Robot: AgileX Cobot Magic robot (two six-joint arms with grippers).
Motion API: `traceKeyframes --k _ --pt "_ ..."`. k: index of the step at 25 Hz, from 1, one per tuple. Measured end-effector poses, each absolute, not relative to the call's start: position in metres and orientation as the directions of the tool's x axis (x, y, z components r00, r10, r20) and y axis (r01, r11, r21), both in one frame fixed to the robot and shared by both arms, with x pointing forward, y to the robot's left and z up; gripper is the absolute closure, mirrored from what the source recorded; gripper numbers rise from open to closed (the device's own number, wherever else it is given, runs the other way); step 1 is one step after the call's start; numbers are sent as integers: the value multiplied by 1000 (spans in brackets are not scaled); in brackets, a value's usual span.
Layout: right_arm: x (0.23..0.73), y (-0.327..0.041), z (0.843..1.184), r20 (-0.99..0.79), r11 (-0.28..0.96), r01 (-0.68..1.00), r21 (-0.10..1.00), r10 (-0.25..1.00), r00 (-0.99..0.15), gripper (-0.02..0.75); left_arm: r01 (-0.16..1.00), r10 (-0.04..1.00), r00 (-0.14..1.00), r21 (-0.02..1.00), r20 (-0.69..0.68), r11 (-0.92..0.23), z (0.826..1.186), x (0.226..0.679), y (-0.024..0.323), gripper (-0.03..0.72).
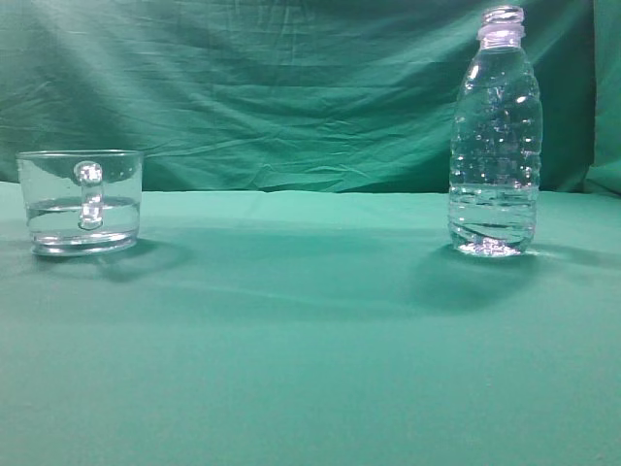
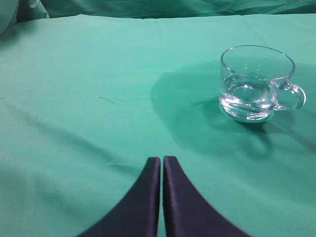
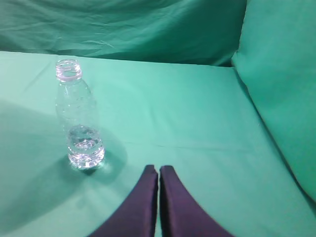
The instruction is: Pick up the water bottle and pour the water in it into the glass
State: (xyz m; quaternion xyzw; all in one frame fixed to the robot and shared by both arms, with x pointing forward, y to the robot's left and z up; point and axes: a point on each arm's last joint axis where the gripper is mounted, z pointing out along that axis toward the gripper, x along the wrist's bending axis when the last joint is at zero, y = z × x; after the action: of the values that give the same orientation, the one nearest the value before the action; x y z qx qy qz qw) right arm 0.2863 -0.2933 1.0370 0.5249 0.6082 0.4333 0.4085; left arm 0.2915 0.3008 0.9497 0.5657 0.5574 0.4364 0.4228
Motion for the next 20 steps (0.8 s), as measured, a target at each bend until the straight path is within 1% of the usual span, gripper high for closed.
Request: traceKeyframes --k 4,7,13,16,20 --pt "274 -293 1030 -24 55 250 967 992 -127 738 262 1000 -2 965 22 -21 950 291 301 688" --pt "276 -293 1013 -19 47 225 973 992 -128 738 262 1000 -2 965 22 -21 950 291 301 688" --pt "287 -292 964 -15 52 299 953 992 -125 738 262 1000 -2 965 22 -21 950 291 301 688" --pt "289 -292 946 -14 56 345 937 992 -125 738 262 1000 -2 965 22 -21 950 291 301 688" --pt "289 -292 943 -14 56 344 937 992 -124 738 262 1000 -2 965 22 -21 950 291 301 688"
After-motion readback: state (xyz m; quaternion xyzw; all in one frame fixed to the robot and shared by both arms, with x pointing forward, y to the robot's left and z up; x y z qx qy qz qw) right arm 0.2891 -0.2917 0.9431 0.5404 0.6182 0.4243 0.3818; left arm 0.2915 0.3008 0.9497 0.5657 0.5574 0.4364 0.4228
